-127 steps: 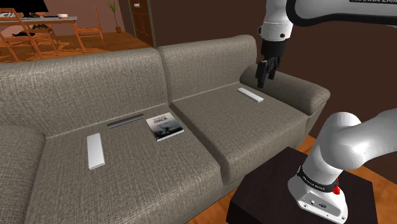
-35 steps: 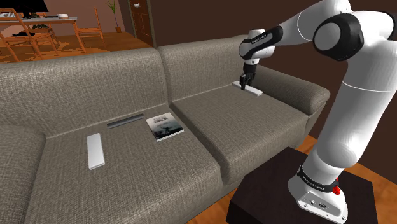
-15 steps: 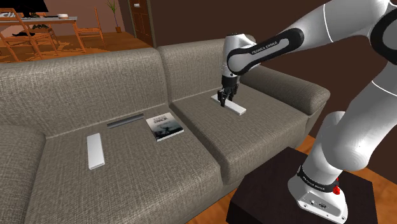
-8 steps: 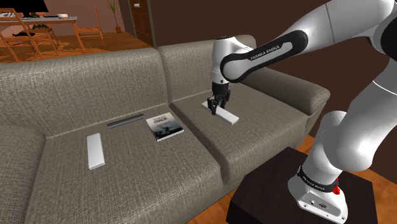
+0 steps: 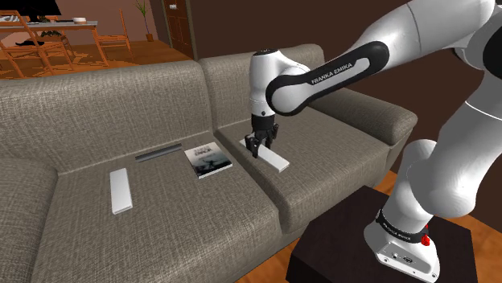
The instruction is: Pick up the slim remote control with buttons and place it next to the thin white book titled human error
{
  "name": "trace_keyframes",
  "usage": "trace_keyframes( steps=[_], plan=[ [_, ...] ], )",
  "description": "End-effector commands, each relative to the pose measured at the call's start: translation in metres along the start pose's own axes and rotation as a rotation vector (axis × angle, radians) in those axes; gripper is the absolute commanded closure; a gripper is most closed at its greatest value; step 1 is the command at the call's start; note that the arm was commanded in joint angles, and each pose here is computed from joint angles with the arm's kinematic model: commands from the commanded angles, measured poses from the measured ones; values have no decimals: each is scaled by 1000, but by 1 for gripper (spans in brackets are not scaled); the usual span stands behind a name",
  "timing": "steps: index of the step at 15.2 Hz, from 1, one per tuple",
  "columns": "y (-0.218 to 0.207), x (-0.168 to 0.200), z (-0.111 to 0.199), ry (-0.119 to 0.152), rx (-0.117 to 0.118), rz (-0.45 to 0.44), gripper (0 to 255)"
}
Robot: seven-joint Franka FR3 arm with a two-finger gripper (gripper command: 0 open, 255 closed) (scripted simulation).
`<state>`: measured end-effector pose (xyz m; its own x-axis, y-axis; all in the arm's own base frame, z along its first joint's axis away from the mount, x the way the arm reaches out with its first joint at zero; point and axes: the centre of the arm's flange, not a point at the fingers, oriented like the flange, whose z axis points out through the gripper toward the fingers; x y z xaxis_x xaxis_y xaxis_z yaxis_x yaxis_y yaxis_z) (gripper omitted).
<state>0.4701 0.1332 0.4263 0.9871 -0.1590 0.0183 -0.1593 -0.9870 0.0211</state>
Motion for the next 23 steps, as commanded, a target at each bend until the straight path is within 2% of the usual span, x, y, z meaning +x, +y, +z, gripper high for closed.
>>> trace_keyframes(
  steps=[1,3,18,23],
  plan=[
    [-30,-5,0,0,1,1,255],
    [-66,-12,-2,0,1,1,255],
    [-68,-13,78,0,1,1,255],
    [-68,-13,79,0,1,1,255]
  ],
)
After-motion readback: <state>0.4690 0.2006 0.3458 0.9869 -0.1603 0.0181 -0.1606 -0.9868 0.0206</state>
